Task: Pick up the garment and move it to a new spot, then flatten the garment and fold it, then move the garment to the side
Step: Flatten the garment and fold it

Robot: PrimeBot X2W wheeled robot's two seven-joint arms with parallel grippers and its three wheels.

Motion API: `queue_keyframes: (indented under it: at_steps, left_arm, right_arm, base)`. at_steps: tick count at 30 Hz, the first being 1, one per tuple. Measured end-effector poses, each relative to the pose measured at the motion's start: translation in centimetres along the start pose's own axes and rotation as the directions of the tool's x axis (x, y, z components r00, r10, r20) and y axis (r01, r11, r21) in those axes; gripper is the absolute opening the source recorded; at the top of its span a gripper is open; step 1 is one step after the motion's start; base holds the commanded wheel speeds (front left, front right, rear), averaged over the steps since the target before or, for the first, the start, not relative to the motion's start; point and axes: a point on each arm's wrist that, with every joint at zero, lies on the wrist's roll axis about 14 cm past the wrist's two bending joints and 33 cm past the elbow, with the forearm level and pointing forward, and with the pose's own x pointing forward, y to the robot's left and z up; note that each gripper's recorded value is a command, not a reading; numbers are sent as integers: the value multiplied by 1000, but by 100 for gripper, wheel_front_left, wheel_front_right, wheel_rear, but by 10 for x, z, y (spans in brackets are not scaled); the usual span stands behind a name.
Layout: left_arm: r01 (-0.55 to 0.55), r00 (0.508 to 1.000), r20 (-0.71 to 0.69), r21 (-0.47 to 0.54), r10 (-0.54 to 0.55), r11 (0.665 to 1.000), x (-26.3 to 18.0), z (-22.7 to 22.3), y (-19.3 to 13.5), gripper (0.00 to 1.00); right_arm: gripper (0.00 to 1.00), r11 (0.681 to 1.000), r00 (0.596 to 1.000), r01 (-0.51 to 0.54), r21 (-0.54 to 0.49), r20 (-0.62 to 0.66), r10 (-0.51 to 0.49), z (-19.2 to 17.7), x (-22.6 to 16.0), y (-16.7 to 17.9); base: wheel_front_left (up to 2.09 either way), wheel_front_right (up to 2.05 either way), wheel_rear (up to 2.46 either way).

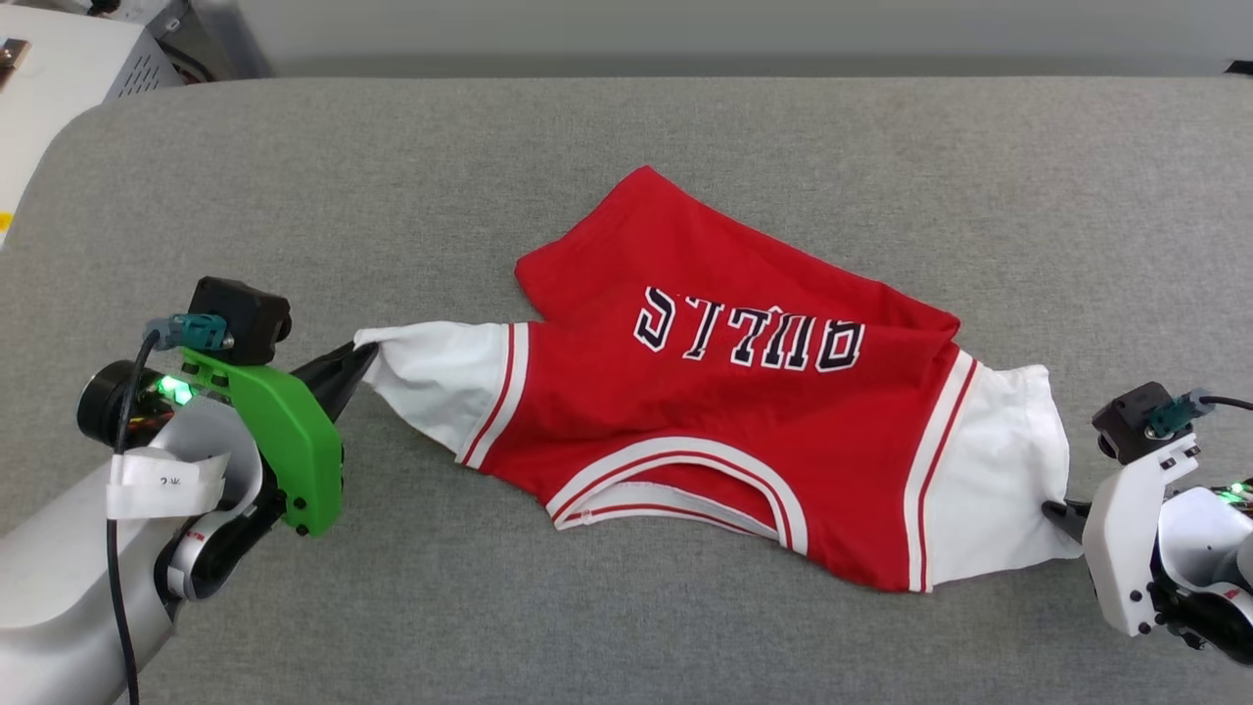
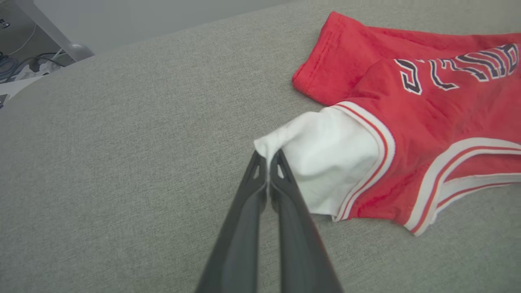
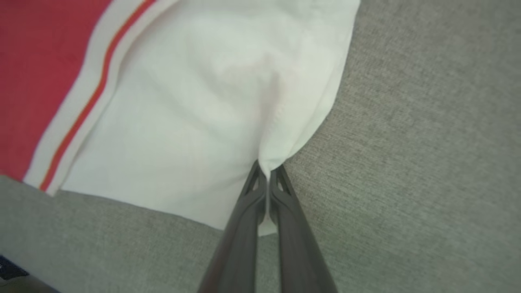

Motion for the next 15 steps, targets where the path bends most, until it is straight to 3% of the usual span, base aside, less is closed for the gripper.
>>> queue_keyframes:
  at_steps: [3,4,9,11,15]
  left_arm:
    - [12,998,58,4,-12,1000,-6,13,-6,0]
    - [25,987,158,22,-28,999,-15,39,-13,0]
    - [43,952,298,74,-63,996,-35,80,-28,0]
    - [54,933,350,88,-81,995,-43,97,-36,0]
    - [64,868,483,123,-116,990,-63,144,-51,0]
  right_arm:
    - [0,1000,996,6,-2,86,-6,15,-9,1]
    - [0,1000,974,23,4,226,-23,43,-26,-4]
    - [0,999,908,48,13,415,-49,83,-60,-8]
    - [0,998,873,56,16,484,-57,100,-76,-9]
    - [0,997,765,79,14,641,-70,140,-118,-11]
  base:
    - [0,0,0]
    - [0,0,0]
    - [0,0,0]
    - [0,0,0]
    - [0,0,0]
